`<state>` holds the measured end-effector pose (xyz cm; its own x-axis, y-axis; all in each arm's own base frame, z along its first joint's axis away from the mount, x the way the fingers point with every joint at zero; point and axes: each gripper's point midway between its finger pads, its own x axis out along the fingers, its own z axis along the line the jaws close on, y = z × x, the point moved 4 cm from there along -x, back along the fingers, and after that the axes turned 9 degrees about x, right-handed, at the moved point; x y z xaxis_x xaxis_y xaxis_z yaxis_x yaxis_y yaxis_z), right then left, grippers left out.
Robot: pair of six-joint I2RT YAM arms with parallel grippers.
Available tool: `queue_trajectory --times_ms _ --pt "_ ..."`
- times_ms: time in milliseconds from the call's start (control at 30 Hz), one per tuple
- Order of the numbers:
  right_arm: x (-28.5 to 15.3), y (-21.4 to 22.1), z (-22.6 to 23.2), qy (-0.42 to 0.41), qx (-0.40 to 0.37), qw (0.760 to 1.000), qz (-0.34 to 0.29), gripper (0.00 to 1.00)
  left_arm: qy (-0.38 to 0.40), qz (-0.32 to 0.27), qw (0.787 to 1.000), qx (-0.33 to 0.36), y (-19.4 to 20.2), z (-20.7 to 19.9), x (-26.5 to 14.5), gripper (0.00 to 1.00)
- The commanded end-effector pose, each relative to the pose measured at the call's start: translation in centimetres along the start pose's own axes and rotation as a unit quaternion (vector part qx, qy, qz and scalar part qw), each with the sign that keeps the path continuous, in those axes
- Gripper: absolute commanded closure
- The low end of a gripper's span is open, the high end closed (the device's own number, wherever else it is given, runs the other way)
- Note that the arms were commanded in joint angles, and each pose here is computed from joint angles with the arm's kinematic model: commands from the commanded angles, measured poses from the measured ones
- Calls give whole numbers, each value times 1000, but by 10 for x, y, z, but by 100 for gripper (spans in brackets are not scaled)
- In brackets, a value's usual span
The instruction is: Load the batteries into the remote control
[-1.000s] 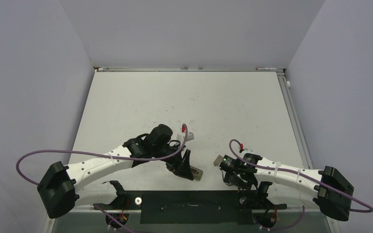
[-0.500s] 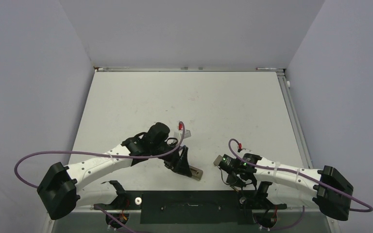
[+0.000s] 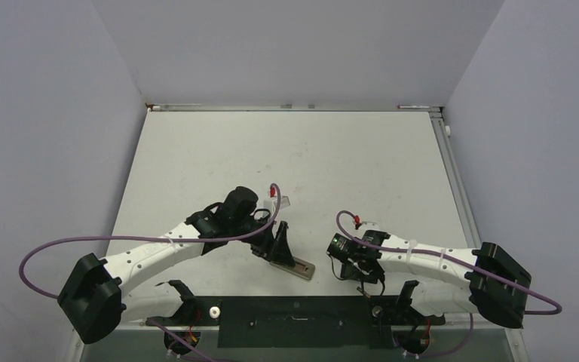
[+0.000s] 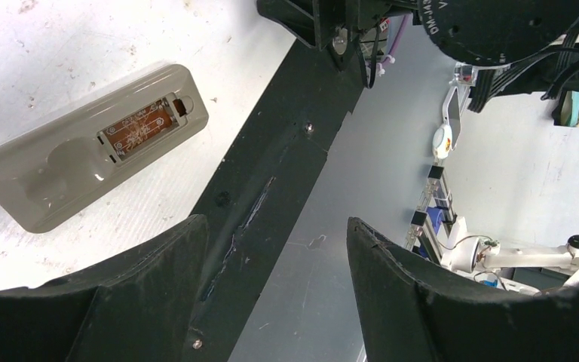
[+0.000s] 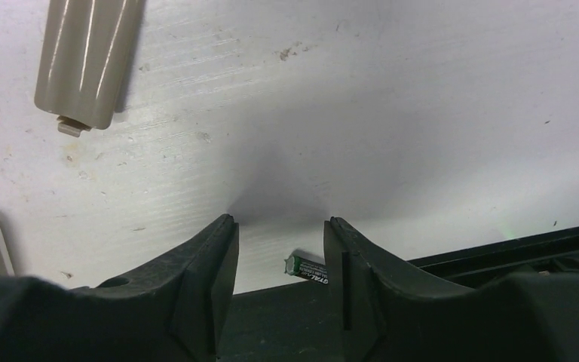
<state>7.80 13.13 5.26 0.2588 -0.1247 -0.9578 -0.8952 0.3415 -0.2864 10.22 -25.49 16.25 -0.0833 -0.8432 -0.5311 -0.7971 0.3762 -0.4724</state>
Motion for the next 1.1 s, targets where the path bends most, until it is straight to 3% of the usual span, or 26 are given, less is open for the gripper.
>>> queue_trajectory --times_ms 0,300,733,1067 --pt "-11 -6 6 -28 -58 998 -11 55 -2 -9 1000 -1 -2 1 -3 35" --pt "-14 15 2 -65 -140 987 32 54 4 -5 1000 0 -1 1 -2 34" --pt "-3 27 -19 -13 -173 984 34 49 -1 4 1000 -9 0 6 3 32" --pt "7 37 -25 -12 -170 984 58 58 -7 6 1000 -15 0 10 5 32"
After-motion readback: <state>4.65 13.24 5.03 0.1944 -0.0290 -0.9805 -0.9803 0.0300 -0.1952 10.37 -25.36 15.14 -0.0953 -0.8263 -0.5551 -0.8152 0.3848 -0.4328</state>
